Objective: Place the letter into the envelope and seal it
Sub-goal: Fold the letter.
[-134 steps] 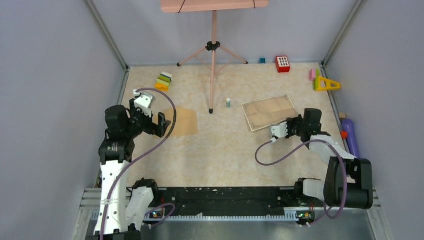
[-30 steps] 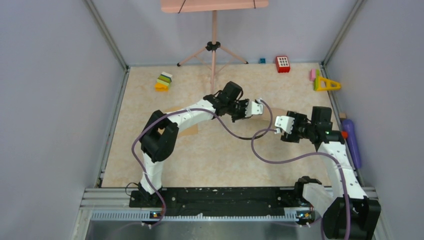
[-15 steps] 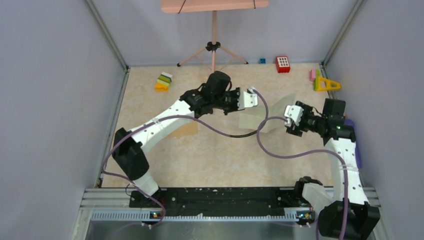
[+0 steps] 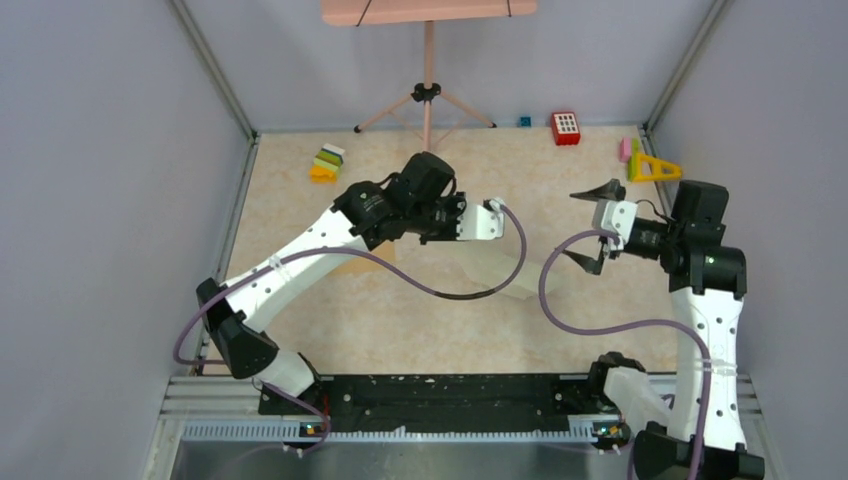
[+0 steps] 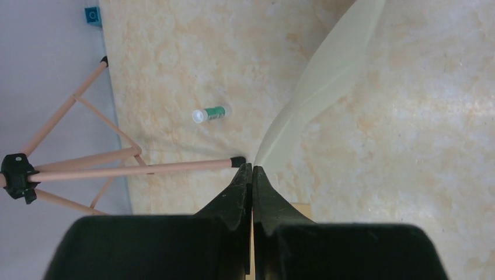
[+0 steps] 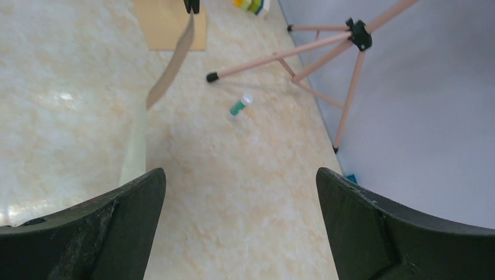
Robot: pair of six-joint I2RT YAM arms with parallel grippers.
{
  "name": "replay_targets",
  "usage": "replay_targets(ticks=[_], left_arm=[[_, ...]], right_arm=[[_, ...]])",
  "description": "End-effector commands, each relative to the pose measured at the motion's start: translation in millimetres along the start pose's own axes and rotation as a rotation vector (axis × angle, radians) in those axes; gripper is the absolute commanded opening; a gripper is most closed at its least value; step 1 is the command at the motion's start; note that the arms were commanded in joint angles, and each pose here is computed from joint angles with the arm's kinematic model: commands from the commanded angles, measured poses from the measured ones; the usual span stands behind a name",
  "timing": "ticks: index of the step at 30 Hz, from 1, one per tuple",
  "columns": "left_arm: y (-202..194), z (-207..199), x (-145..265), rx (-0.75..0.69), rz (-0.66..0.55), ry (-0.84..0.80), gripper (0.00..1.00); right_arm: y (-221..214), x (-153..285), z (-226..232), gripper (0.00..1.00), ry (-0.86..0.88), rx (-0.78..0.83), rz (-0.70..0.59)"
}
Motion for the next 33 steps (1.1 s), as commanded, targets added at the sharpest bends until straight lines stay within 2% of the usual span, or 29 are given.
replay_targets(ticks=[1, 4, 8, 14, 23, 33], left_arm=[[6, -16, 39, -0.107, 0.106, -0.014, 0.0], [5, -25, 45, -0.132, 0.147, -0.055, 0.0], [-4, -23, 48, -0.125, 0.232, -0.004, 0.0], [7, -15, 50, -0.11, 0.195, -0.012, 0.0], [23, -14, 49, -0.151, 0.18, -0.045, 0.0], [22, -15, 48, -0.159, 0.193, -0.052, 0.0]], right_arm=[[11, -12, 25, 0.99, 0.133, -0.106, -0.184], [3, -34, 37, 0.98, 0.219, -0.148, -0.183], [-7, -63, 52, 0.94, 0.248, -0.184, -0.15], [-27, -85, 68, 0.93, 0.22, -0.193, -0.072], [-36, -108, 56, 0.93, 0.193, -0.183, -0.045], [-39, -115, 80, 0.66, 0.429, -0.158, 0.063]])
Point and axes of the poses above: each gripper's point midway between its finger pads, its own x axis back along the fingers, its own z axis along the line the jaws close on, y = z × x, the point moved 8 cm from there along x, back along the fingers, and after that the axes turned 12 degrees about -x, right-handed, at the moved point
